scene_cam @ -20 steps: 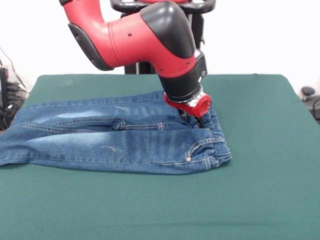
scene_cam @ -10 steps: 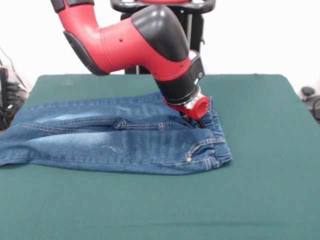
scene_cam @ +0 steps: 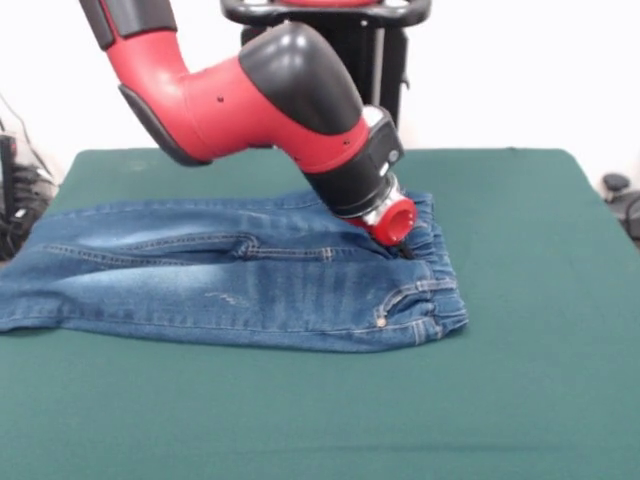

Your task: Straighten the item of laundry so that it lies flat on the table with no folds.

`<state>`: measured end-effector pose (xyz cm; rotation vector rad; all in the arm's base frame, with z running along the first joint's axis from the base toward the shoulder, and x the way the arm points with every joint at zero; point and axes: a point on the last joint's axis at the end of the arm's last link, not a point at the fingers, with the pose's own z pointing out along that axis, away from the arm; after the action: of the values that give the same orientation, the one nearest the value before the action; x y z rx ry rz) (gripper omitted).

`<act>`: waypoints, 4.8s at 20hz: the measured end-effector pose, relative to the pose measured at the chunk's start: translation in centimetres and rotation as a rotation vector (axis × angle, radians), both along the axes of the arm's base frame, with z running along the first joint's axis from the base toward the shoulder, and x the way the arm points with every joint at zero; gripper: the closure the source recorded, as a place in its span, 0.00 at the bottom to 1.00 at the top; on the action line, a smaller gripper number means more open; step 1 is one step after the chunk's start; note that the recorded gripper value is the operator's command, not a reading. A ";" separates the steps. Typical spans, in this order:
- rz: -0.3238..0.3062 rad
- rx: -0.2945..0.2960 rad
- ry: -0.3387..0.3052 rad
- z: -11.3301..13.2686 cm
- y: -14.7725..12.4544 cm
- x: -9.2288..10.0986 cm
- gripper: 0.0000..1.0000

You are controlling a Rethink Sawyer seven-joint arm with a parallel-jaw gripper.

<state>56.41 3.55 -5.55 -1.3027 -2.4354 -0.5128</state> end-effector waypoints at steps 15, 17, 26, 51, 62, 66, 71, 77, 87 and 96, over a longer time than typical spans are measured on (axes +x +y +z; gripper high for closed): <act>-0.137 0.260 -0.084 -1.4 11.7 1.6 0.00; -0.152 0.288 -0.109 -1.5 13.8 1.6 0.00; -0.196 0.362 -0.187 -1.8 22.5 -0.1 0.00; 0.091 -0.466 -0.408 7.0 23.6 -3.7 0.00; -0.168 -0.514 -0.378 11.1 9.3 0.6 0.00; -0.169 -0.555 -0.367 10.6 7.9 0.0 0.00; -0.109 -0.654 -0.332 8.0 6.9 -2.3 0.00; -0.081 -0.728 -0.256 3.8 4.0 -4.6 0.00; -0.120 -0.744 -0.184 3.3 -3.5 -5.3 0.00; -0.273 -0.697 -0.139 11.4 -13.7 -3.1 0.00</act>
<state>53.31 -10.10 5.90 -1.9347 -2.6750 0.2340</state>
